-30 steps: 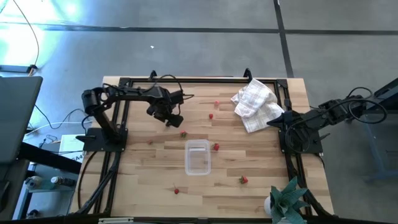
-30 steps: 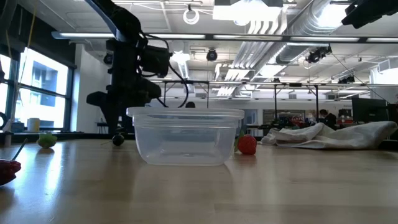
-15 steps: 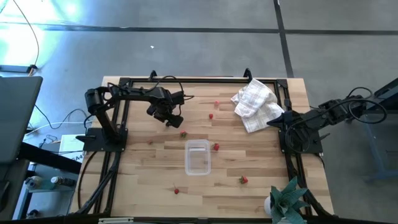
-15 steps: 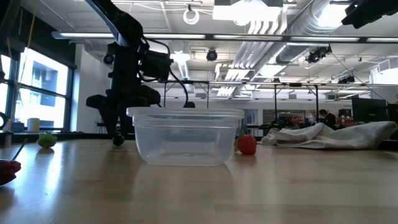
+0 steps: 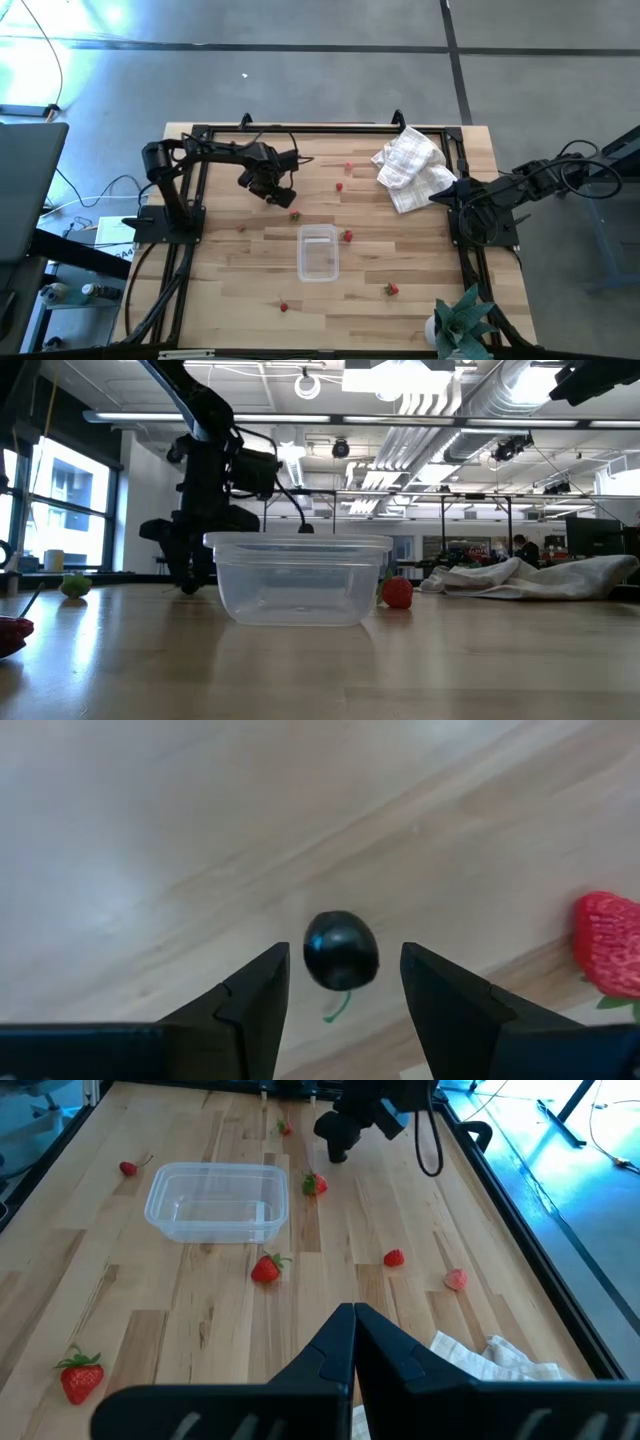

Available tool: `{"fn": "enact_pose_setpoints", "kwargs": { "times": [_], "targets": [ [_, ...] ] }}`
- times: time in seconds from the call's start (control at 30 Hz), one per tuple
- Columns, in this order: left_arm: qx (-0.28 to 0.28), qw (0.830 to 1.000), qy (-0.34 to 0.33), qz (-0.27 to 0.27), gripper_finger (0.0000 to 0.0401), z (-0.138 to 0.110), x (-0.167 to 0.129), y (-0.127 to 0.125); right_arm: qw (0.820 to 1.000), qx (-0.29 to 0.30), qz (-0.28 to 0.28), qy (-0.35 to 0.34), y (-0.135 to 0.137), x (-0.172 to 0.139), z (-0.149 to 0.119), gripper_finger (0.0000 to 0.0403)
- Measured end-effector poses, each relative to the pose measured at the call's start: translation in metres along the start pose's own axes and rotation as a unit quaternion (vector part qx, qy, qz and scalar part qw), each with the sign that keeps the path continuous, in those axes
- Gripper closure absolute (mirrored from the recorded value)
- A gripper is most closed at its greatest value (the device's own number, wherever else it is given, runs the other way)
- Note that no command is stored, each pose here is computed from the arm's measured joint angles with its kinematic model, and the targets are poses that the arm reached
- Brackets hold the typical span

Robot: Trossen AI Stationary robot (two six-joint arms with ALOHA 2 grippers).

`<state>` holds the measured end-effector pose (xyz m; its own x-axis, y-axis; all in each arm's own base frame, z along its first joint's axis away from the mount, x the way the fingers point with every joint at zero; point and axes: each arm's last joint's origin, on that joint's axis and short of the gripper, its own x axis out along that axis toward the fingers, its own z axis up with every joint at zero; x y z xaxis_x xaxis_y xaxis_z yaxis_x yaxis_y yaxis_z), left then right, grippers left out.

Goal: Pick and placing Produce into tupperware
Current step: Put the black cherry into the transparent container

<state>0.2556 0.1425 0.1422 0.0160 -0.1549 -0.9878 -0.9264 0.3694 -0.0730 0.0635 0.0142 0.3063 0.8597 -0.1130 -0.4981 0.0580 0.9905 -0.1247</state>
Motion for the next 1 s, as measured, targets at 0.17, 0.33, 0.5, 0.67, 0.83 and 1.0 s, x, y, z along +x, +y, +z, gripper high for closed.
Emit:
{"fn": "enact_pose_setpoints", "kwargs": {
  "times": [0.17,0.33,0.5,0.67,0.83,1.0],
  "targets": [
    [0.001,1.0,0.007,-0.001,0.0217,0.0006,0.0037,-0.0011,1.0,0.0,0.0,0.0,0.0,0.0,0.0,0.0402],
    [0.009,1.0,0.001,0.004,0.0217,0.0011,0.0036,-0.0008,1.0,0.0,0.0,0.0,0.0,0.0,0.0,0.0402],
    [0.014,1.0,-0.014,0.002,0.0221,0.0035,0.0036,-0.002,1.0,0.0,0.0,0.0,0.0,0.0,0.0,0.0402],
    [0.014,1.0,-0.023,-0.005,0.0249,0.0056,0.0035,-0.0028,1.0,0.0,0.0,0.0,0.0,0.0,0.0,0.0402],
    [0.016,1.0,-0.016,-0.005,0.0281,0.0046,0.0035,-0.0024,1.0,0.0,0.0,0.0,0.0,0.0,0.0,0.0402],
    [0.03,0.999,-0.011,-0.01,0.0293,0.0042,0.0035,-0.0026,1.0,0.0,0.0,0.0,0.0,0.0,0.0,0.0402]
  ]
}}
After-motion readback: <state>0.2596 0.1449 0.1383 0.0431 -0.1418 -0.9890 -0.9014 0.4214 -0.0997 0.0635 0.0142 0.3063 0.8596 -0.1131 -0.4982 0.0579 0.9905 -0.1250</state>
